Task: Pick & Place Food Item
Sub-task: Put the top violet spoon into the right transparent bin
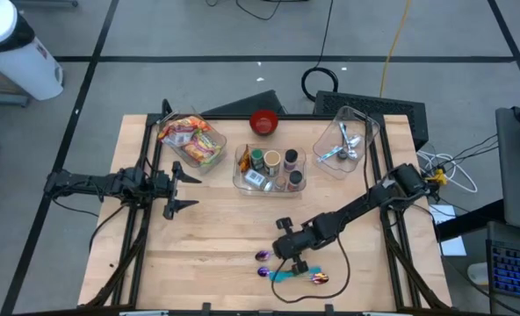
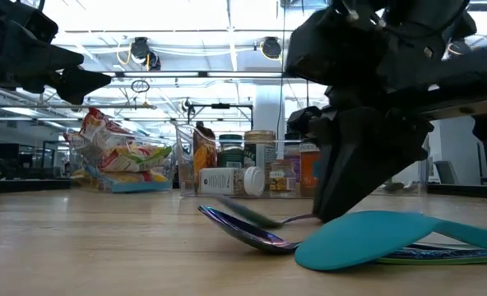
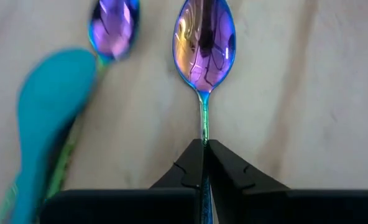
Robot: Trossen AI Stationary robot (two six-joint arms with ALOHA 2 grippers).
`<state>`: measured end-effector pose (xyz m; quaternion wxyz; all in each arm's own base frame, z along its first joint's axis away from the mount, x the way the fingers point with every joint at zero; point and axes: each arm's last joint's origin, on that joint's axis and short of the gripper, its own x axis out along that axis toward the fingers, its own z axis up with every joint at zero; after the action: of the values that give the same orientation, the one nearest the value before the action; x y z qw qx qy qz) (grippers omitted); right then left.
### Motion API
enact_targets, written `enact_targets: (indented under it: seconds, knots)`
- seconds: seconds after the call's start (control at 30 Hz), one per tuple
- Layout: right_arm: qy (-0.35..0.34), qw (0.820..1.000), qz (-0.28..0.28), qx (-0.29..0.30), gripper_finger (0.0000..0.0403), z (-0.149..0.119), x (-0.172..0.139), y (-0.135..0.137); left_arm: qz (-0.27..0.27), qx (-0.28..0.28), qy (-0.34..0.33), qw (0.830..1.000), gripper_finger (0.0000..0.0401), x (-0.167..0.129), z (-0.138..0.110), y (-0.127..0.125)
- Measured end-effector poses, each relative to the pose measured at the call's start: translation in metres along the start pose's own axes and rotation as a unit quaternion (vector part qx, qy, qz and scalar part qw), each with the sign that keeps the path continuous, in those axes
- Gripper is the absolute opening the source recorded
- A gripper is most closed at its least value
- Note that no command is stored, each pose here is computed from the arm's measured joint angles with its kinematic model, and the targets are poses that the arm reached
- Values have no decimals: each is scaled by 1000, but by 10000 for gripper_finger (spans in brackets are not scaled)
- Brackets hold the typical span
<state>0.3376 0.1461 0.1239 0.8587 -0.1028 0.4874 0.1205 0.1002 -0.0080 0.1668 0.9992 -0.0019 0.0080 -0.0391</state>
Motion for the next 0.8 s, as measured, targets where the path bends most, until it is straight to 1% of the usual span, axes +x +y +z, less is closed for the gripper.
enact_targets:
  seconds: [0.13,0.33,0.43,0.5,0.8]
  knots:
    - [-9,1000,-6,1,1,3,-17,-3,0,0,0,1000,324,0,0,0]
    - [-69,997,3,20,1,18,-50,-4,0,0,0,1000,324,0,0,0]
    - [-84,996,7,32,1,22,-67,-6,0,0,0,1000,324,0,0,0]
    - [-110,993,9,42,1,26,-81,-7,0,0,0,1000,324,0,0,0]
    - [-151,987,16,57,0,26,-139,-12,0,0,0,1000,324,0,0,0]
